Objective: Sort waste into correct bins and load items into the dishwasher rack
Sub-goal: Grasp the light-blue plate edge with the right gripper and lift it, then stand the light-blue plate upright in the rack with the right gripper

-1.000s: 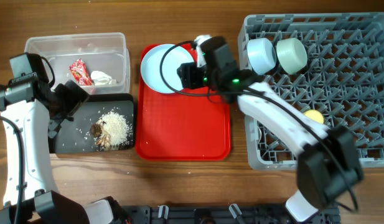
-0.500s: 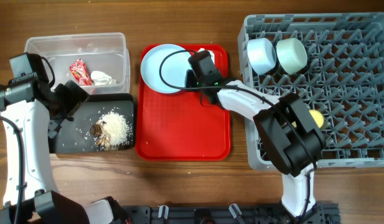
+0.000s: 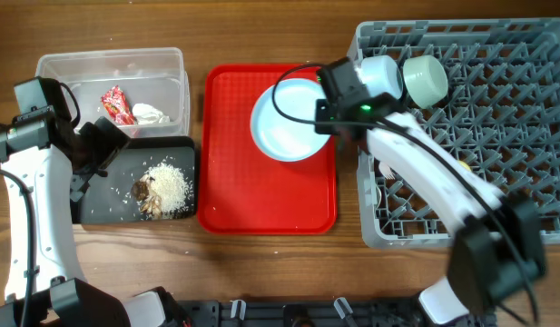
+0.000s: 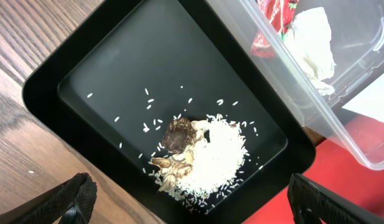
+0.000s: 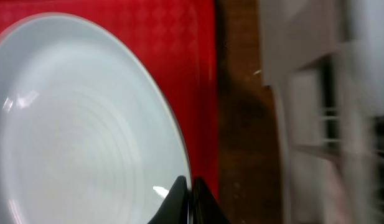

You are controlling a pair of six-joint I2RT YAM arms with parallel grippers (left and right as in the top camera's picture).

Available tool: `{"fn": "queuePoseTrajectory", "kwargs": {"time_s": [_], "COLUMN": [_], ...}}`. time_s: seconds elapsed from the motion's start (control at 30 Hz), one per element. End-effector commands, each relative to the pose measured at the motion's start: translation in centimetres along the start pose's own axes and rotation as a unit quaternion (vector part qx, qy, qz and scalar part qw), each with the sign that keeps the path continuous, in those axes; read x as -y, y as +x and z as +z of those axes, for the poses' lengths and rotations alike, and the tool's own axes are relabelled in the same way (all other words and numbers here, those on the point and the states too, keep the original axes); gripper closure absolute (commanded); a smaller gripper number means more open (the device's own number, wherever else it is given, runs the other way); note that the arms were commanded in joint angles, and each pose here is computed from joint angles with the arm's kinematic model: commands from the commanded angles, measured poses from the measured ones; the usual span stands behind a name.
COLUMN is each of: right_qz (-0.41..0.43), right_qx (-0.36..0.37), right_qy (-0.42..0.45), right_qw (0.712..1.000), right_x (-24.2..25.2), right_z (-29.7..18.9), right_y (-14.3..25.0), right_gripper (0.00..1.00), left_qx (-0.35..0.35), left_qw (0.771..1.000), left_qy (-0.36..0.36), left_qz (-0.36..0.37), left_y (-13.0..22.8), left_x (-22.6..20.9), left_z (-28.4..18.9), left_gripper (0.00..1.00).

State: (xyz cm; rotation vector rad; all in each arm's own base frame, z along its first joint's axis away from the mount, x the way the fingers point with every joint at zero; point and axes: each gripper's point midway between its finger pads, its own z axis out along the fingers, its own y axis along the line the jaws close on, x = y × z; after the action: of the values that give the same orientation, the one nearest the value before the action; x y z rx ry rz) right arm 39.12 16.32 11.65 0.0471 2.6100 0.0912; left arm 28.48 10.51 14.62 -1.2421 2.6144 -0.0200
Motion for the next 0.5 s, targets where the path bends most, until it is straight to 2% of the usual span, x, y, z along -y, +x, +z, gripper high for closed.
{"fn": "queuePoseTrajectory", "kwargs": {"time_s": [0.0, 0.13, 0.17, 0.27, 0.3, 0.33, 0.47], "right_qz": [-0.008, 0.01, -0.014, -0.086, -0.143, -0.186, -0.213], "right_qx": [0.1, 0.174, 0.185, 0.156, 0.12, 0.09, 0.056], "right_qy": [0.066, 0.209, 0.259, 0.402, 0.431, 0.44, 0.437], "right_qw": [0.993, 0.962, 0.948, 0.898, 0.883, 0.874, 0.872], "right_x": [4.1, 12.3, 14.8, 19.4, 20.1, 20.3, 20.5], "right_z": [-7.2, -15.0, -17.1, -20.3, -20.7, -20.8, -20.4], "right_y": [-3.6, -5.0, -5.4, -5.1, -4.7, -4.3, -3.1], "right_gripper": [0.96, 0.96, 0.96, 0.96, 0.96, 0.96, 0.96], "left_qx": [0.005, 0.003, 0.004, 0.004, 0.004, 0.004, 0.004], "left_qw": [1.0, 1.0, 1.0, 1.0, 1.0, 1.0, 1.0], "left_qy": [0.011, 0.014, 0.014, 0.014, 0.014, 0.014, 0.014], "left_qz": [-0.006, -0.006, -0.006, -0.006, -0.006, -0.006, -0.006], "left_y": [-0.1, -0.1, -0.1, -0.1, -0.1, -0.1, -0.1], "left_x": [0.3, 0.4, 0.4, 0.4, 0.4, 0.4, 0.4], "left_z": [-0.5, -0.5, -0.5, -0.5, -0.5, -0.5, -0.5], "left_gripper": [0.0, 0.0, 0.0, 0.0, 0.0, 0.0, 0.0]}}
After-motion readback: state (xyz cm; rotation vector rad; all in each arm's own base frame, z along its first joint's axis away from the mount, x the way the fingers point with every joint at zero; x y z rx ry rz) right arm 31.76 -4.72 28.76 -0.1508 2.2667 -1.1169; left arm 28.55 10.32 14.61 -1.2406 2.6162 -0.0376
